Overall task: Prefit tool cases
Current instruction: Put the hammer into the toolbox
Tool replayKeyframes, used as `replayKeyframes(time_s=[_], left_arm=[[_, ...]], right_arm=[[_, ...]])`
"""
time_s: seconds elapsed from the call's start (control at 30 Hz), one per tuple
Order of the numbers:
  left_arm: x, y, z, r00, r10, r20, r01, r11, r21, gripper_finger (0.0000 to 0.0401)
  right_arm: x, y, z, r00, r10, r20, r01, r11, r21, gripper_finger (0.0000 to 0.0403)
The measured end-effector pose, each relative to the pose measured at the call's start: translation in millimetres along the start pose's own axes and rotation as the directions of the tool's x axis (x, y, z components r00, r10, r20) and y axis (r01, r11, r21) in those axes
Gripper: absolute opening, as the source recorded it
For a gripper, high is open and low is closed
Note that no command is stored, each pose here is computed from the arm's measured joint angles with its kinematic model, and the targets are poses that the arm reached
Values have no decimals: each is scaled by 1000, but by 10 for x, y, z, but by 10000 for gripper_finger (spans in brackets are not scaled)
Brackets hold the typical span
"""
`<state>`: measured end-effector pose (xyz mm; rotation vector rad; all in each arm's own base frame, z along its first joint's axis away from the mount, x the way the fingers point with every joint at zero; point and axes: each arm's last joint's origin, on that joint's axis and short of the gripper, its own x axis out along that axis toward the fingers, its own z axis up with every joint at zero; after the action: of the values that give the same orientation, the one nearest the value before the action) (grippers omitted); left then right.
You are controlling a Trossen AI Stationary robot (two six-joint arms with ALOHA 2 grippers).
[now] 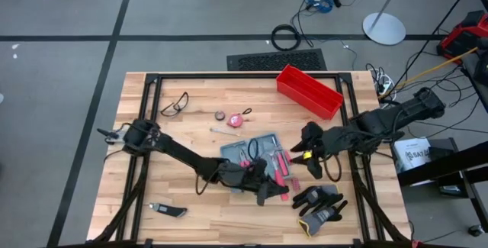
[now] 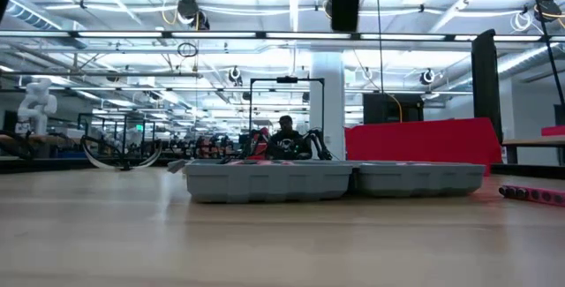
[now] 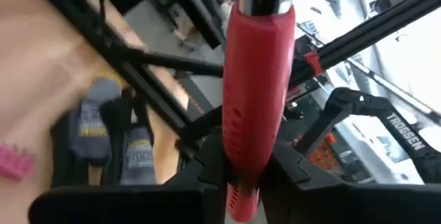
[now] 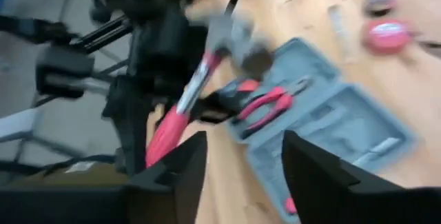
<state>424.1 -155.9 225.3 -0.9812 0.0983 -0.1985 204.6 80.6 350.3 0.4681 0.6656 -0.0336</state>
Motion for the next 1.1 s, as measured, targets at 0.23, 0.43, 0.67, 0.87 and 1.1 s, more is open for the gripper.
replayKeyframes(time_s=[0.23, 0.43, 0.67, 0.87, 1.1], left_arm=[[-65, -145, 99, 1000, 5, 16, -6, 997, 72, 55], [-76, -168, 27, 1000, 15, -3, -15, 993, 113, 55], [-82, -186, -2, 1000, 17, 3, -18, 982, 189, 55], [-87, -209, -20, 1000, 9, 8, -10, 974, 226, 55], [-99, -230, -62, 999, 30, 24, -36, 955, 295, 57]], right_arm=[[238, 149, 81, 992, 121, 29, -119, 992, -49, 215], [384, 193, 147, 986, 147, 77, -140, 986, -87, 215], [586, 263, 192, 970, 231, 81, -222, 970, -102, 213], [617, 289, 215, 962, 249, 111, -234, 964, -128, 113], [607, 276, 244, 960, 247, 134, -235, 967, -97, 35]])
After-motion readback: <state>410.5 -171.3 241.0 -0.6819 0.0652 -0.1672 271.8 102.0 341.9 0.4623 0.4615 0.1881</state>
